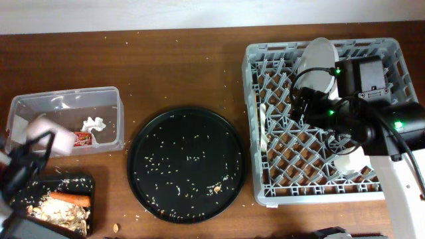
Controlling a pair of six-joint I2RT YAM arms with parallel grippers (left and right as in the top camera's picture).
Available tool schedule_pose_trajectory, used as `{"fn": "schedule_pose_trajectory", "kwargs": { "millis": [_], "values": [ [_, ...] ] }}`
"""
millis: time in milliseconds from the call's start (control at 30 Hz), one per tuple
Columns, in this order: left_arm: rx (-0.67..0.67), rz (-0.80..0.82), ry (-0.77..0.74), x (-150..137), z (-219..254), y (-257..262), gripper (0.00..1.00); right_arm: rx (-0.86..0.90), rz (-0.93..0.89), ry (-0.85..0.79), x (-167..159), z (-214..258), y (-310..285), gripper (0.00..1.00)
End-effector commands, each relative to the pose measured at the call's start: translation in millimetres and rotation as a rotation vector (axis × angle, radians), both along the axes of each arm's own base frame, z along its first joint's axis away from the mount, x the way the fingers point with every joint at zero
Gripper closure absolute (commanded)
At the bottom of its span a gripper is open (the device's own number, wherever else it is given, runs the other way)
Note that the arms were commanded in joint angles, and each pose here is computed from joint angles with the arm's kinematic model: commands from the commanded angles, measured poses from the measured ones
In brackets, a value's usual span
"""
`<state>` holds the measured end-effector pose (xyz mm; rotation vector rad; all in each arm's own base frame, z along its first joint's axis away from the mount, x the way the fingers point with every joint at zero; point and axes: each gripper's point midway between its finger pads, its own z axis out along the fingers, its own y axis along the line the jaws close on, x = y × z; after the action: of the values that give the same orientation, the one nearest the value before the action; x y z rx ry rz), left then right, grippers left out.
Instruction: Sort waste into correct bins and load items into the dishwasher rack
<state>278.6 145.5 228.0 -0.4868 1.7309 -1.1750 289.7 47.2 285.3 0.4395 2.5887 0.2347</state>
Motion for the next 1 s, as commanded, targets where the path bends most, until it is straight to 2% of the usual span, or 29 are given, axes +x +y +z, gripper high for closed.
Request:
{"fn": "schedule_pose_trajectory", "kwargs": {
  "millis": [0, 67, 100, 167, 233, 300, 333, 433, 533, 600, 633, 667, 700, 733, 767, 900, 967],
  "values": [
    [0.184, -0.418, -0.090, 57, 53, -112, 1.00, -0.002, -0.007, -0.013, 1, 3, -2, 0.01],
    [0.205, -0.656, -0.150, 75, 63, -194, 1.00, -0.002, -0.008, -0.014, 1, 3, -2, 0.01],
    [0.222, -0.784, -0.161, 87, 64, -251, 1.00, -0.001, -0.007, -0.014, 1, 3, -2, 0.01],
    [0.281, -0.857, -0.142, 105, 59, -340, 1.00, -0.002, -0.008, -0.014, 1, 3, -2, 0.01],
    [0.268, -0.905, -0.176, 105, 61, -412, 1.00, -0.002, -0.008, -0.014, 1, 3, -2, 0.01],
    [0.163, -0.978, -0.210, 97, 54, -491, 1.00, -0.002, -0.008, -0.014, 1, 3, -2, 0.01],
    [0.122, -1.008, -0.219, 92, 49, -513, 1.00, -0.002, -0.008, -0.014, 1, 3, -2, 0.01],
    [-0.082, -1.027, -0.107, 93, 3, -569, 1.00, -0.002, -0.008, -0.014, 1, 3, -2, 0.01],
    [-0.164, -1.017, 0.001, 95, -33, -585, 1.00, -0.002, -0.008, -0.014, 1, 3, -2, 0.01],
    [-0.163, -1.024, 0.011, 95, -37, -583, 0.84, -0.002, -0.008, -0.014, 1, 3, -2, 0.01],
    [-0.160, -1.025, 0.019, 99, -39, -579, 0.73, -0.002, -0.007, -0.014, 1, 3, -2, 0.01],
    [-0.156, -1.011, 0.057, 106, -46, -571, 0.72, -0.002, -0.008, -0.014, 1, 3, -2, 0.01],
    [-0.154, -1.013, 0.080, 112, -50, -561, 0.66, -0.002, -0.007, -0.014, 1, 3, -2, 0.01],
    [-0.151, -1.020, 0.076, 120, -50, -547, 0.48, -0.002, -0.008, -0.014, 1, 3, -2, 0.01],
    [-0.148, -1.028, 0.072, 126, -50, -533, 0.01, -0.002, -0.008, -0.014, 1, 3, -2, 0.01],
    [-0.146, -1.025, 0.067, 150, -48, -481, 0.01, -0.002, -0.008, -0.014, 1, 3, -2, 0.01],
    [-0.132, -1.039, 0.011, 155, -21, -448, 0.01, -0.002, -0.008, -0.013, 1, 3, -2, 0.01]
  ]
}}
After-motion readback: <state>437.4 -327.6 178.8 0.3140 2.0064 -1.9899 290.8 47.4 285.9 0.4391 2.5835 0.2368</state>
